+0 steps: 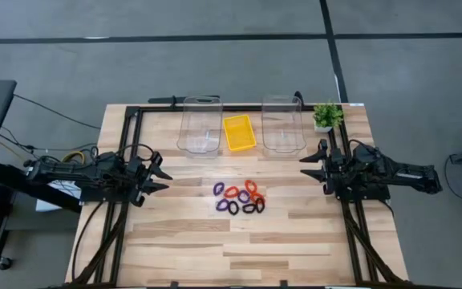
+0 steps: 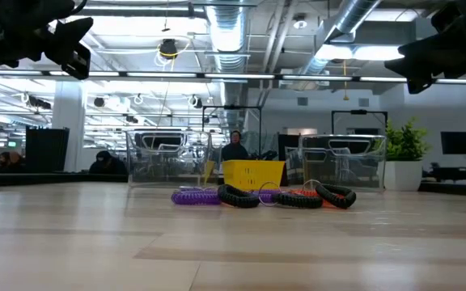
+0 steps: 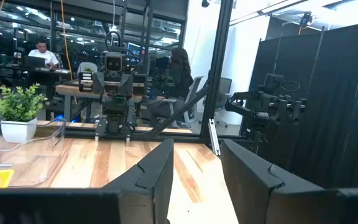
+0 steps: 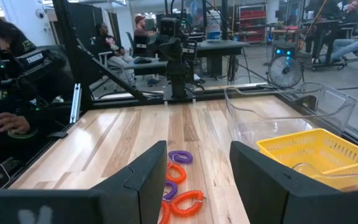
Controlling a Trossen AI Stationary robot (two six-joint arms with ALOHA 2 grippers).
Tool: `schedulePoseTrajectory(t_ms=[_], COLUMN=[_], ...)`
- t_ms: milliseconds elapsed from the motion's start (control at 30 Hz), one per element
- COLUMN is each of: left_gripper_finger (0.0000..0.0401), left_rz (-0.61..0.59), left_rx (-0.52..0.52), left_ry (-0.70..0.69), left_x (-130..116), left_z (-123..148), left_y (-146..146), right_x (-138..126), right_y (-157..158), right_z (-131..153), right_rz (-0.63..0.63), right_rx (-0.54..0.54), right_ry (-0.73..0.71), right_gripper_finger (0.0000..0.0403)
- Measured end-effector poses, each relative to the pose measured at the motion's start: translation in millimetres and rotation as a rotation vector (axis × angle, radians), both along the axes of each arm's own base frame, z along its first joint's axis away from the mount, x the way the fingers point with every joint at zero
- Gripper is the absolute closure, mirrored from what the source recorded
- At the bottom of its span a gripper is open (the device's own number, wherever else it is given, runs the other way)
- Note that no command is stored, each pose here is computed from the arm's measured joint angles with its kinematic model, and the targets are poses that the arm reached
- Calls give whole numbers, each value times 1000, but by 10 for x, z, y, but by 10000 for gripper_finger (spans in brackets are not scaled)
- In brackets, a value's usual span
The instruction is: Sort spring keychains
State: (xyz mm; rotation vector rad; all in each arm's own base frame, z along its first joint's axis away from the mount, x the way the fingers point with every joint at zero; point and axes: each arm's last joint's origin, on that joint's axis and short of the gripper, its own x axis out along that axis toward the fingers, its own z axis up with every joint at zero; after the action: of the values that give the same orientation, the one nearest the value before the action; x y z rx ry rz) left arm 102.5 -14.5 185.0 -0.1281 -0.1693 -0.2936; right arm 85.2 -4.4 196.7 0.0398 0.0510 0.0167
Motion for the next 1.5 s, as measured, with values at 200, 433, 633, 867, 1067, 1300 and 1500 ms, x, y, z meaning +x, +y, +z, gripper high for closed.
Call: schedulePoseTrajectory(t_ms=[200,433,633,867,1067,1300,1500], left_gripper_finger=[270,270,270,270,270,270,270], left_rz=[0,0,0,0,0,0,-18], left_rx=[0,0,0,0,0,0,-90], left_ry=[0,0,0,0,0,-2,23], left_x=[0,0,0,0,0,-1,-1], left_z=[1,-1,1,-1,0,2,4], left_y=[0,0,0,0,0,0,0], right_x=[0,0,0,0,0,0,0], right_y=[0,0,0,0,0,0,0], right_z=[-1,0,0,-1,-1,-1,0], right_rz=[0,1,0,0,0,1,0], right_rx=[0,0,0,0,0,0,0], right_ry=[0,0,0,0,1,0,0], right_gripper_finger=[233,233,233,233,233,233,233])
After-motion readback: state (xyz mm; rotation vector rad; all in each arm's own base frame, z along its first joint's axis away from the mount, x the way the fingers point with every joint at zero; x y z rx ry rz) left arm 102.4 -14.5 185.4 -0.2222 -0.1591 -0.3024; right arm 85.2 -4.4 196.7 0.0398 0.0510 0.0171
